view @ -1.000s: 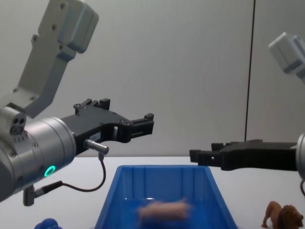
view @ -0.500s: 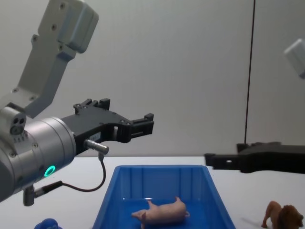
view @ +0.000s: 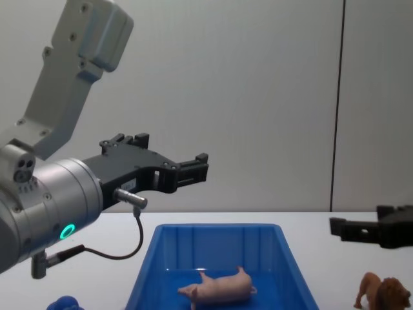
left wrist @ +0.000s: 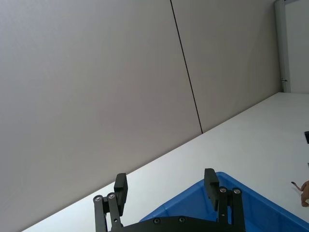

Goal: Pick up the two dolls from the table and place them into the box.

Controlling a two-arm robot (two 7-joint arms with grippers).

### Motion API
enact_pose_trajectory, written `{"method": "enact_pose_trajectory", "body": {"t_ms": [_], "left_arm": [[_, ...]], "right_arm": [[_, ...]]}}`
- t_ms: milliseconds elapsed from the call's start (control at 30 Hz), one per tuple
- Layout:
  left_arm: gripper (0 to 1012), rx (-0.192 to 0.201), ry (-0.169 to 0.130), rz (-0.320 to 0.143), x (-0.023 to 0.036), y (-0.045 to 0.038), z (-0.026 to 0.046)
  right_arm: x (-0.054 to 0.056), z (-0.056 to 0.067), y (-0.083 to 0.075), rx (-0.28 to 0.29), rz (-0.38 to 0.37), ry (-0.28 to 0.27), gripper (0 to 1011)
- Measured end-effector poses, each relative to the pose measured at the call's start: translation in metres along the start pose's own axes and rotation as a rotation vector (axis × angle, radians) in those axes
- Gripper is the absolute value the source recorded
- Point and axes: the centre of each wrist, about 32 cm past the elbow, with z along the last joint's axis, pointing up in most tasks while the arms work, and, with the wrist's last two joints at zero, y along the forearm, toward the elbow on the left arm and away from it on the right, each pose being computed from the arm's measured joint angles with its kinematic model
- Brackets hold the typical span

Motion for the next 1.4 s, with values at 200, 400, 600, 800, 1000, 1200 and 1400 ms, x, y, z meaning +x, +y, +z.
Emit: {"method": "enact_pose_trajectory", "body": {"t_ms": [200, 400, 600, 800, 1000, 1200, 1400], "left_arm": [[1002, 0.000, 0.000, 0.000, 0.0000, 0.0000, 0.0000], [1002, 0.000, 0.000, 0.000, 0.0000, 0.0000, 0.0000], [1002, 0.000, 0.000, 0.000, 0.0000, 0.0000, 0.0000], [1002, 0.000, 0.000, 0.000, 0.0000, 0.0000, 0.0000], [1002, 0.000, 0.000, 0.000, 0.0000, 0.0000, 0.0000], [1002, 0.000, 0.000, 0.000, 0.0000, 0.0000, 0.0000], [1002, 0.000, 0.000, 0.000, 0.0000, 0.0000, 0.0000]], "right_arm": [[-0.001, -0.007, -0.012, -0.015, -0.022, 0.012, 1001], [-0.004, -0.013, -0.022, -0.048, -0.029, 0.028, 1001], [-0.005, -0.019, -0.025, -0.082, -0.029, 0.044, 1001], [-0.007, -0.026, -0.027, -0.119, -0.033, 0.063, 1001], [-0.007, -0.034, -0.026, -0.148, -0.043, 0.080, 977], [-0.008, -0.040, -0.025, -0.166, -0.053, 0.098, 831], [-0.009, -0.043, -0.023, -0.172, -0.063, 0.108, 679]]}}
